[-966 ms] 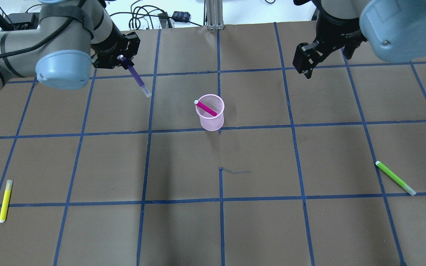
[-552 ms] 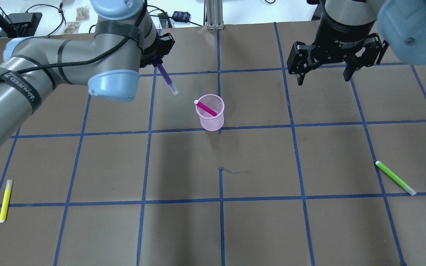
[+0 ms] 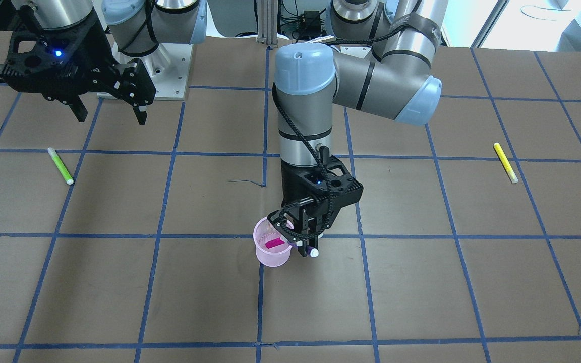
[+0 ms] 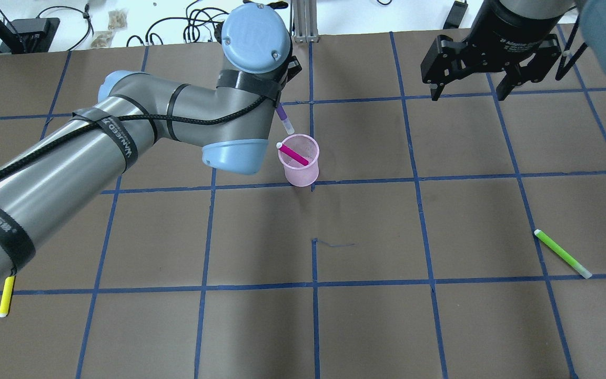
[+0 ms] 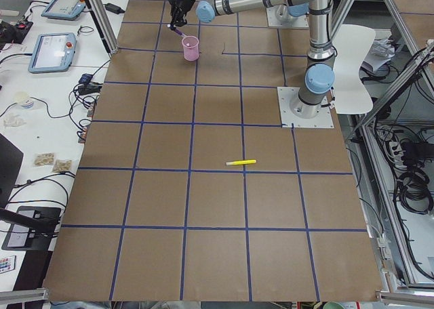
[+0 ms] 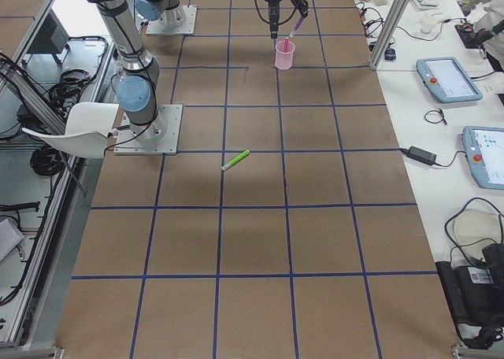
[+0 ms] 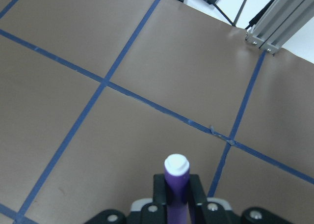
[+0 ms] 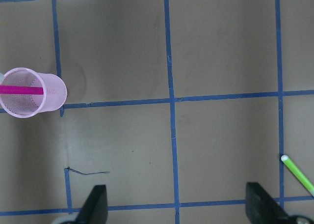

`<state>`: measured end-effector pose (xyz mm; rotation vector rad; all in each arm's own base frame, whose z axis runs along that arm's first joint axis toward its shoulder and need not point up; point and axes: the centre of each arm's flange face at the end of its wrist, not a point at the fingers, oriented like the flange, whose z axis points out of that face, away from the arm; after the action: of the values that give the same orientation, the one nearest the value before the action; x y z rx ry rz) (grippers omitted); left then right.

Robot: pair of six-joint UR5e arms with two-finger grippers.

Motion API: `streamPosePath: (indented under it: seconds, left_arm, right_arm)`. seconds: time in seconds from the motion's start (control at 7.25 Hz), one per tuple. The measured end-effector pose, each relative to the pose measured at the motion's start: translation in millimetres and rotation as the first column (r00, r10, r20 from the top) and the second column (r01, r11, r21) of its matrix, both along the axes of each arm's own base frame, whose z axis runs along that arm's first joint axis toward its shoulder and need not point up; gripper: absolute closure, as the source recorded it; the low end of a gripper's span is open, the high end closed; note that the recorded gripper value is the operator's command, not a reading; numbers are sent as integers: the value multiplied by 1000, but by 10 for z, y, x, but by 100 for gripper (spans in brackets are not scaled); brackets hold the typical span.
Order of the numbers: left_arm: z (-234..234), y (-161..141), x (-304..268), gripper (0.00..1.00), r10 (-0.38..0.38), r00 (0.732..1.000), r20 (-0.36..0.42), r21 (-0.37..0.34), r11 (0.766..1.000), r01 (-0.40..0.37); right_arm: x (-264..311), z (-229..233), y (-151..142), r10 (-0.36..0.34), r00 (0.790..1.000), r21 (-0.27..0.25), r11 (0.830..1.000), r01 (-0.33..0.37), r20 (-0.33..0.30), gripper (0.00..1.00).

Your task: Insert purple and pink pens into pink cup

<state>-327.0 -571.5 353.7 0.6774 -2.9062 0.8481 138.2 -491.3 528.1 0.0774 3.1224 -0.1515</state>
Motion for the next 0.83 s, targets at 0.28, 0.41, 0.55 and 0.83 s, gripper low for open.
streamPosePath:
  seconds: [0.28,0.41,0.55,0.83]
  left_arm:
    - [-179,41,-170,100,-1,1000,-5,4,1000,1]
    - [-261,64,-194,100,-3,1000,-1,16,1000,3]
    - [-325,90,-195,100,-12,1000,9,27,1000,12]
    - [-391,117,-192,100,-30,999,24,41,999,29]
  right_arm:
    - [-16,6,-5,-3,1000,-6,1000,3,8,0]
    - [-16,3,-9,-3,1000,-7,1000,3,10,0]
    - [-17,-13,-22,-3,1000,-4,1000,3,10,0]
    - [-22,-59,-55,-4,1000,5,1000,4,10,0]
